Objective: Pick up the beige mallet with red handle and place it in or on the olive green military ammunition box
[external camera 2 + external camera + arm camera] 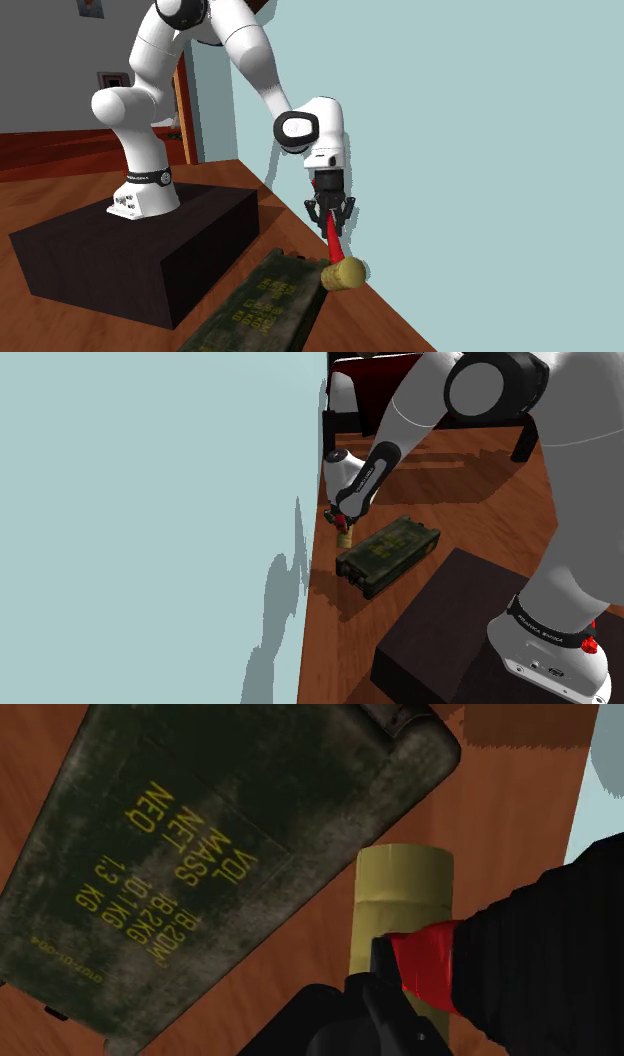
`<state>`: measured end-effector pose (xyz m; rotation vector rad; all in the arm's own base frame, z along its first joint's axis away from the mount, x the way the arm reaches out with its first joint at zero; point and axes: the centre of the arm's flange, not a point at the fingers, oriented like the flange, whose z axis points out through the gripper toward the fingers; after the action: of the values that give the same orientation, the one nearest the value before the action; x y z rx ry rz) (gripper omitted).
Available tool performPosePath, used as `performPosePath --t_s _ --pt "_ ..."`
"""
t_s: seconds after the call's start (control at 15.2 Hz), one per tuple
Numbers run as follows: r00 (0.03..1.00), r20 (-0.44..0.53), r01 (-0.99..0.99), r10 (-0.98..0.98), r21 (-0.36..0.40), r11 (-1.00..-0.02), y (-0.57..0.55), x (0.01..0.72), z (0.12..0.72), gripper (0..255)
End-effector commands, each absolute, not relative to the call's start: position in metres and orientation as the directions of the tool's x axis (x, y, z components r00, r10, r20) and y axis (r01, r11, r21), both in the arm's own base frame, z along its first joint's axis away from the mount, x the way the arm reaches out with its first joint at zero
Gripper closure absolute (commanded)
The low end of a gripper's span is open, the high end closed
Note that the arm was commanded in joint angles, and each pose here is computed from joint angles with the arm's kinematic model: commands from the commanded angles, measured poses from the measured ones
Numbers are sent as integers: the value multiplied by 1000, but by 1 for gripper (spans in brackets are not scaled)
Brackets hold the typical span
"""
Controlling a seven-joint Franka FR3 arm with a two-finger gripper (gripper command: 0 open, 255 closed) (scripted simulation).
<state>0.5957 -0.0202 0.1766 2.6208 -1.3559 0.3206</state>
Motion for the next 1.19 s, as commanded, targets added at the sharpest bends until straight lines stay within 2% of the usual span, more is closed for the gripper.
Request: performPosePath --t_s 0.0,0.86,1.12 --pt "563 266 -820 -783 58 -570 -40 577 174 255" --pt "563 266 -820 -783 58 -570 -181 470 176 255" --pt "563 266 -820 -783 58 -570 -181 470 155 255"
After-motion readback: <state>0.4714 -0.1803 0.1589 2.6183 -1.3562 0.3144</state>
